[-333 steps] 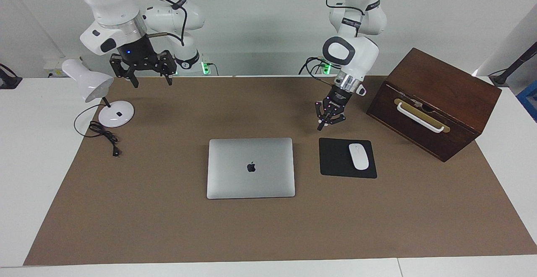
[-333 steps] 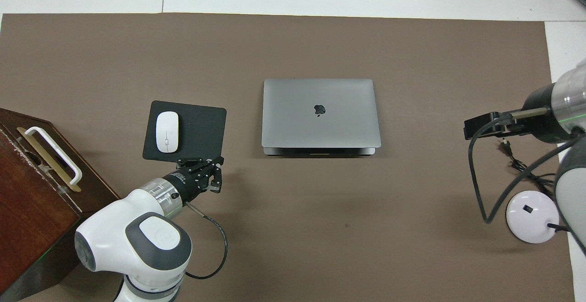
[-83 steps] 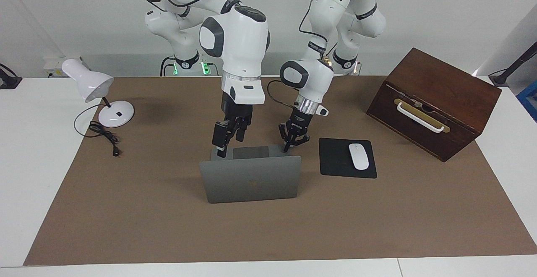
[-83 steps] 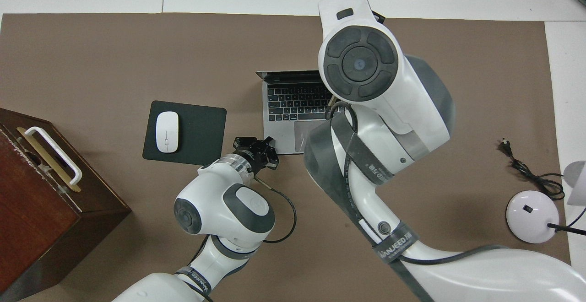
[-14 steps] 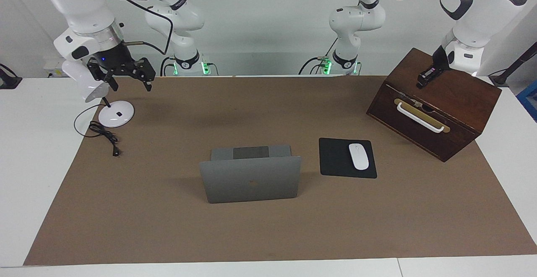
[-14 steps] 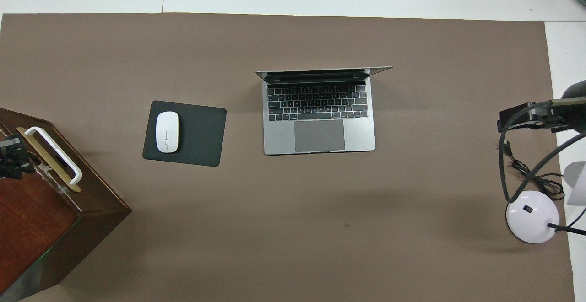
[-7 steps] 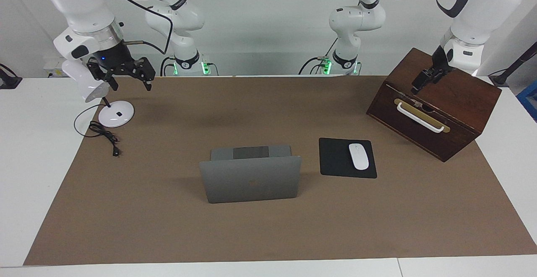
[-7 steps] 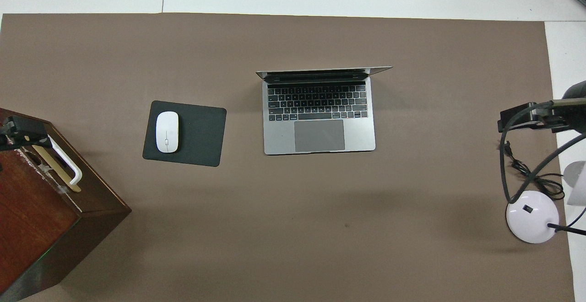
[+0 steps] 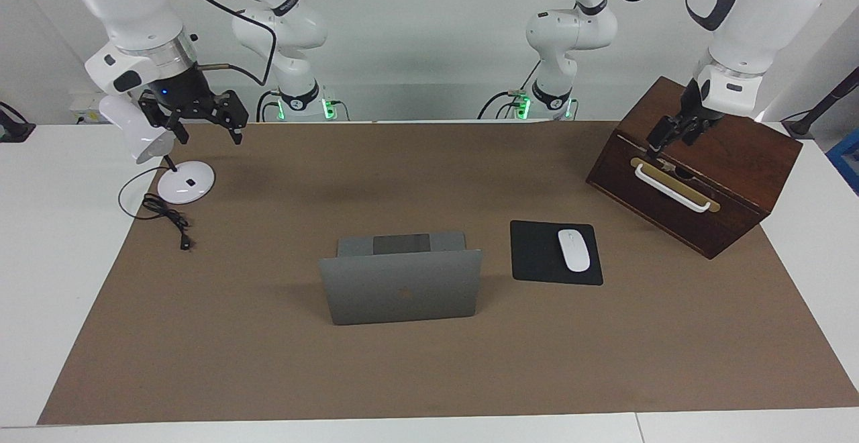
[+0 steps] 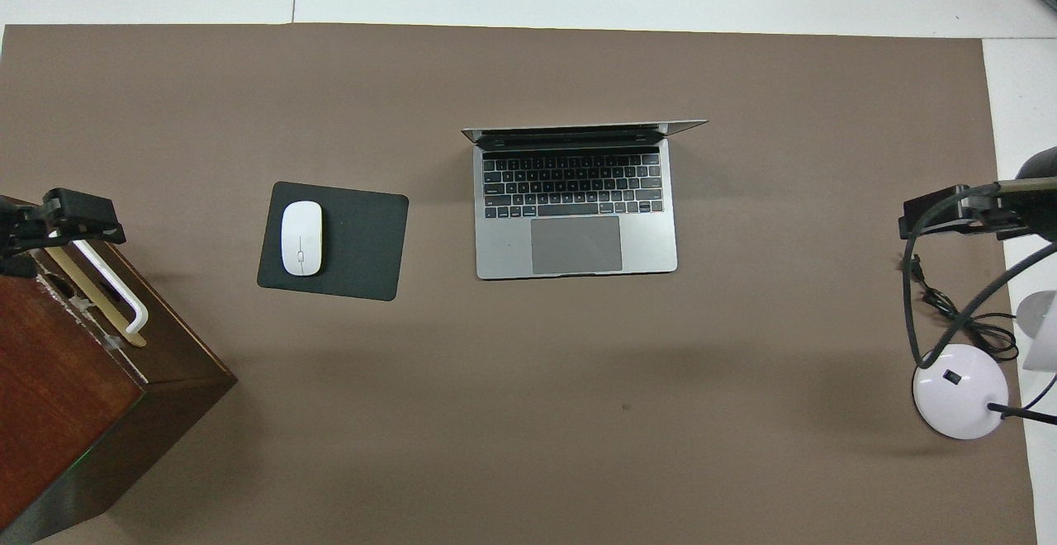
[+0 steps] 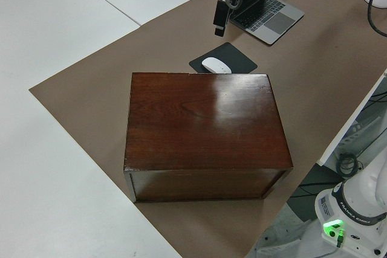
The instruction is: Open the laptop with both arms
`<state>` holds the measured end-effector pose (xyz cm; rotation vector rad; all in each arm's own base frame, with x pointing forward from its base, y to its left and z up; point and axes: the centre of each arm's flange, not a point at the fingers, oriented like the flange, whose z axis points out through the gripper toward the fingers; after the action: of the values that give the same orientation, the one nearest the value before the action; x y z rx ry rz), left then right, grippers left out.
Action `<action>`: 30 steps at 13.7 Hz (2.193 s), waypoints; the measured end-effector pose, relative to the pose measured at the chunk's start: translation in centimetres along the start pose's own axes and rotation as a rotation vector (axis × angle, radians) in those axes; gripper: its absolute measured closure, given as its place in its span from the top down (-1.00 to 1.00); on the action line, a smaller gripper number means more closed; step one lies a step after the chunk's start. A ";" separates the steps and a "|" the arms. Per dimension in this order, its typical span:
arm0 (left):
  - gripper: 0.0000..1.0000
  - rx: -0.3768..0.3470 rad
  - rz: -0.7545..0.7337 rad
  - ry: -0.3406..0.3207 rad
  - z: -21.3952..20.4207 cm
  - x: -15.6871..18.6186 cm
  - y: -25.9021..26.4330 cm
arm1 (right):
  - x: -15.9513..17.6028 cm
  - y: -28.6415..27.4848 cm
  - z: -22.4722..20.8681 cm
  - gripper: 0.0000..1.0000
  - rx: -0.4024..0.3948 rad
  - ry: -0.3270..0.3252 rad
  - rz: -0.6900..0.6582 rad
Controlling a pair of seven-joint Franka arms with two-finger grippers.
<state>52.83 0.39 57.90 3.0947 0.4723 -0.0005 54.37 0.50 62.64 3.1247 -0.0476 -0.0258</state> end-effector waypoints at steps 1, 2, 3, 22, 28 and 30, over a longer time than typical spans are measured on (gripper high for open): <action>1.00 0.001 0.024 -0.004 0.1 0.0 0.1 | 0.0 0.0 0.0 1.00 0.000 0.000 0.000; 1.00 0.002 0.045 -0.011 0.2 0.0 0.1 | 0.0 0.0 0.0 1.00 0.000 0.000 0.000; 1.00 0.003 0.061 -0.016 0.2 -0.1 0.1 | 0.0 0.0 0.0 1.00 0.000 0.000 0.000; 1.00 0.013 0.109 -0.040 -1.5 1.7 1.1 | -0.9 -0.2 -1.5 1.00 0.000 0.029 -0.003; 1.00 0.012 0.126 -0.032 -3.3 1.8 2.1 | -0.9 -0.1 -1.4 1.00 0.000 0.026 -0.003; 1.00 0.012 0.131 -0.033 -3.2 1.7 2.3 | -0.9 -0.1 -1.4 1.00 0.000 0.026 -0.003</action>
<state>55.13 -1.29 61.15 3.1259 0.2691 -0.0532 53.47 0.69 64.05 3.1248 -0.0432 0.0150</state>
